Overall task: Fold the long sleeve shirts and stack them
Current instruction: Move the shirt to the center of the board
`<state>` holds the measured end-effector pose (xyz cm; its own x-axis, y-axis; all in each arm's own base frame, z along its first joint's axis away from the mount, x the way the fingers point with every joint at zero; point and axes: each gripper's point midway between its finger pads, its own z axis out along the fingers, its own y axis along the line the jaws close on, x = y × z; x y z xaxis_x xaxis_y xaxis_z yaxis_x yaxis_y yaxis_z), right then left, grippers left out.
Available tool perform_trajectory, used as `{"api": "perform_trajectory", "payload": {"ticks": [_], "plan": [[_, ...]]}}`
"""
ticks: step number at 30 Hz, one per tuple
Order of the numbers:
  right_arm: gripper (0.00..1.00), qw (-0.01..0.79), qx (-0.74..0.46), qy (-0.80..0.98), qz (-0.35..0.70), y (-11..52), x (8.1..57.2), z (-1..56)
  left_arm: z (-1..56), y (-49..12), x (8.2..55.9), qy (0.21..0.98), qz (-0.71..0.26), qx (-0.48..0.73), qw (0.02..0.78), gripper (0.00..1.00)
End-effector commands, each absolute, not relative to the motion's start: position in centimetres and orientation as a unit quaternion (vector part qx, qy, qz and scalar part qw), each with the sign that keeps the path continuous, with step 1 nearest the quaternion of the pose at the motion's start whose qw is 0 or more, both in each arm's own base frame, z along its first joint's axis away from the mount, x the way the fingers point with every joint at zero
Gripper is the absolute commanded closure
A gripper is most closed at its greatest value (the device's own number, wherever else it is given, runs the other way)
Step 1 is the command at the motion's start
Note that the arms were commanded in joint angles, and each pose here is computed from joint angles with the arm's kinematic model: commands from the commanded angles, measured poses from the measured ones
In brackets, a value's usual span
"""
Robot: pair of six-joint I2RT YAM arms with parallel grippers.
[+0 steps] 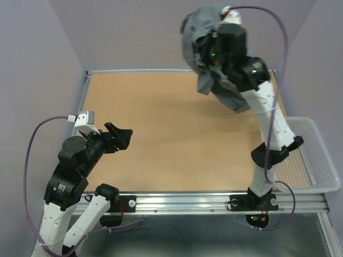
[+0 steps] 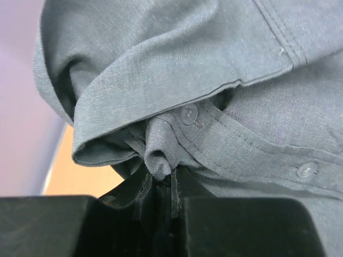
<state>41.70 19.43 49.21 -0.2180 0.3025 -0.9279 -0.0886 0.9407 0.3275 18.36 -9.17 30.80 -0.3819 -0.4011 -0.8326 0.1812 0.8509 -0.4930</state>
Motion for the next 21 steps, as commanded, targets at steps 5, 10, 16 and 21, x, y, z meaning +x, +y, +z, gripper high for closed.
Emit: {"api": "perform_trajectory", "payload": {"ticks": [5,10,16,21], "plan": [[0.29,0.528,-0.024,0.837,0.141,31.7,43.7,34.9,33.3,-8.9,18.3,0.763,-0.267,-0.065,0.585,0.01],[0.07,0.496,-0.026,0.862,0.101,31.1,43.6,29.6,32.4,-8.4,19.1,0.766,-0.255,-0.09,0.583,0.01],[0.06,0.504,-0.037,0.862,0.041,27.5,43.9,29.0,32.0,-9.3,22.4,0.761,-0.26,-0.122,0.581,0.01],[0.13,0.436,0.099,0.893,0.057,16.5,46.8,23.2,29.2,-11.6,26.8,0.791,-0.261,-0.14,0.536,0.01]]}}
